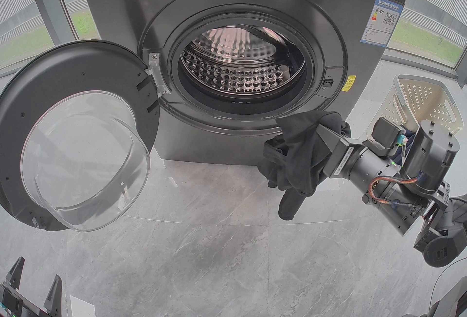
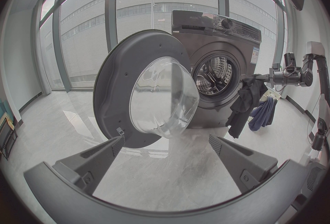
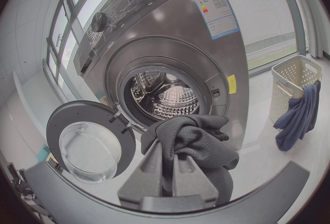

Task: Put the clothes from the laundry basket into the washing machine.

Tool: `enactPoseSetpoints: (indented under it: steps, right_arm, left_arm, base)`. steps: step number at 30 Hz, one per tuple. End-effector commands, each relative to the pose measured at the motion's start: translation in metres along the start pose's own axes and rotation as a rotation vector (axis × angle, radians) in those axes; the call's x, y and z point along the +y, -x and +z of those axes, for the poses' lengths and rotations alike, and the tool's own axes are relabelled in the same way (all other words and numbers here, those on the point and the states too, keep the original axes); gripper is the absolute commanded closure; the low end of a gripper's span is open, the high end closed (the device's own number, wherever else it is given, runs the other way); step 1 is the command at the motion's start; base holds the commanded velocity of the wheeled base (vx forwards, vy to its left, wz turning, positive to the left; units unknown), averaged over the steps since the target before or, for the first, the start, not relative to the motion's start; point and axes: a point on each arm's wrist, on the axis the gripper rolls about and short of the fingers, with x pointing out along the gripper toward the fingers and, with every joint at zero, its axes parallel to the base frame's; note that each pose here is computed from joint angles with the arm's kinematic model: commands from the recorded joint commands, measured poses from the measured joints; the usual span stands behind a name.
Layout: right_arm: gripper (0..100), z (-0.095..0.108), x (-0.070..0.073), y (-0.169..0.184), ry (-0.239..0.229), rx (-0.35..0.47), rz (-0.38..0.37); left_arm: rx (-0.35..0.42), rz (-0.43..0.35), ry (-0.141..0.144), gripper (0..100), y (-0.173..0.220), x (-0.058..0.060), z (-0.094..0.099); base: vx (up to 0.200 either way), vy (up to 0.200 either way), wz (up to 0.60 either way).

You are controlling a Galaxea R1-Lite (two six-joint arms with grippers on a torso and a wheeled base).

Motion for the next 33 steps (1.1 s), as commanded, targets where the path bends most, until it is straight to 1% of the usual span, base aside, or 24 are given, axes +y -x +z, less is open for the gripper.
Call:
enactPoseSetpoints:
  steps: [1,2,3,4,5,6,7,8,9,12,13,15,16,17,18,19,20,21,24,25,28,30,33]
  right_arm:
    - [100,-0.004,0.014,-0.009,-0.017,-0.002,0.034]
    - [100,-0.004,0.016,-0.01,-0.02,-0.008,0.041]
    - [100,-0.001,0.019,-0.011,-0.026,-0.022,0.052]
    - [100,0.001,0.021,-0.012,-0.03,-0.032,0.057]
    - [100,0.0,0.022,-0.014,-0.031,-0.034,0.062]
    - [100,0.001,0.023,-0.014,-0.032,-0.034,0.064]
    - [100,-0.002,0.027,-0.016,-0.034,-0.032,0.078]
    - [100,-0.004,0.029,-0.018,-0.035,-0.028,0.084]
    - [100,-0.006,0.032,-0.021,-0.035,-0.026,0.087]
    - [100,-0.013,0.037,-0.028,-0.033,-0.037,0.099]
    - [100,-0.014,0.038,-0.03,-0.031,-0.044,0.101]
    - [100,-0.014,0.041,-0.036,-0.016,-0.064,0.107]
    - [100,-0.015,0.042,-0.038,-0.006,-0.069,0.107]
    - [100,-0.015,0.042,-0.038,0.005,-0.071,0.109]
    - [100,-0.015,0.043,-0.039,0.008,-0.073,0.109]
    - [100,-0.016,0.043,-0.039,0.025,-0.071,0.116]
    - [100,-0.017,0.043,-0.04,0.031,-0.07,0.117]
    - [100,-0.019,0.044,-0.04,0.04,-0.066,0.123]
    - [100,-0.016,0.049,-0.042,0.035,-0.074,0.149]
    - [100,-0.013,0.052,-0.043,0.031,-0.087,0.164]
    - [100,-0.004,0.058,-0.047,0.028,-0.114,0.227]
    - [100,-0.001,0.062,-0.049,0.031,-0.122,0.258]
    - [100,-0.002,0.064,-0.055,0.033,-0.13,0.265]
  left_arm:
    - [-0.003,-0.002,-0.007,0,0.0,0.0,-0.005]
    - [-0.005,-0.002,-0.007,0,0.0,0.0,-0.005]
    - [-0.03,-0.004,-0.002,0,0.001,0.0,0.0]
    - [-0.057,-0.006,0.002,0,0.002,0.0,0.008]
    - [-0.12,-0.02,0.006,0,0.005,0.0,0.025]
    - [-0.126,-0.022,0.007,0,0.006,0.0,0.027]
    - [-0.162,-0.079,0.014,0,0.007,-0.001,0.049]
    - [-0.148,-0.119,0.014,0,0.005,-0.001,0.055]
    - [-0.118,-0.154,0.014,0,0.0,-0.002,0.058]
    - [-0.012,-0.259,0.021,0,-0.017,-0.005,0.063]
    - [0.003,-0.289,0.029,0,-0.022,-0.006,0.065]
    - [0.046,-0.377,0.066,0,-0.035,-0.008,0.073]
    - [0.064,-0.401,0.074,0,-0.041,-0.009,0.077]
    - [0.084,-0.424,0.081,0,-0.048,-0.011,0.08]
    - [0.089,-0.43,0.083,0,-0.05,-0.011,0.082]
    - [0.122,-0.466,0.085,0,-0.063,-0.013,0.087]
    - [0.135,-0.482,0.086,0,-0.069,-0.014,0.089]
    - [0.15,-0.52,0.09,0,-0.082,-0.017,0.092]
    - [0.15,-0.569,0.088,0,-0.103,-0.022,0.096]
    - [0.145,-0.593,0.085,0,-0.113,-0.026,0.098]
    - [0.141,-0.638,0.085,0,-0.131,-0.035,0.098]
    - [0.156,-0.659,0.085,0,-0.139,-0.039,0.098]
    - [0.193,-0.692,0.083,0,-0.149,-0.047,0.096]
  base:
    - [0.0,0.0,0.0]
    - [0.0,0.0,0.0]
    - [0.0,0.0,0.0]
    - [0.0,0.0,0.0]
    - [0.0,0.0,0.0]
    - [0.0,0.0,0.0]
    - [0.0,0.0,0.0]
    - [0.0,0.0,0.0]
    - [0.0,0.0,0.0]
    - [0.0,0.0,0.0]
    - [0.0,0.0,0.0]
    - [0.0,0.0,0.0]
    - [0.0,0.0,0.0]
    - [0.0,0.0,0.0]
    - [0.0,0.0,0.0]
    - [0.0,0.0,0.0]
    - [0.0,0.0,0.0]
    - [0.0,0.0,0.0]
    - [0.0,0.0,0.0]
    - [0.0,0.0,0.0]
    - [0.0,0.0,0.0]
    - [0.0,0.0,0.0]
    - [0.0,0.0,0.0]
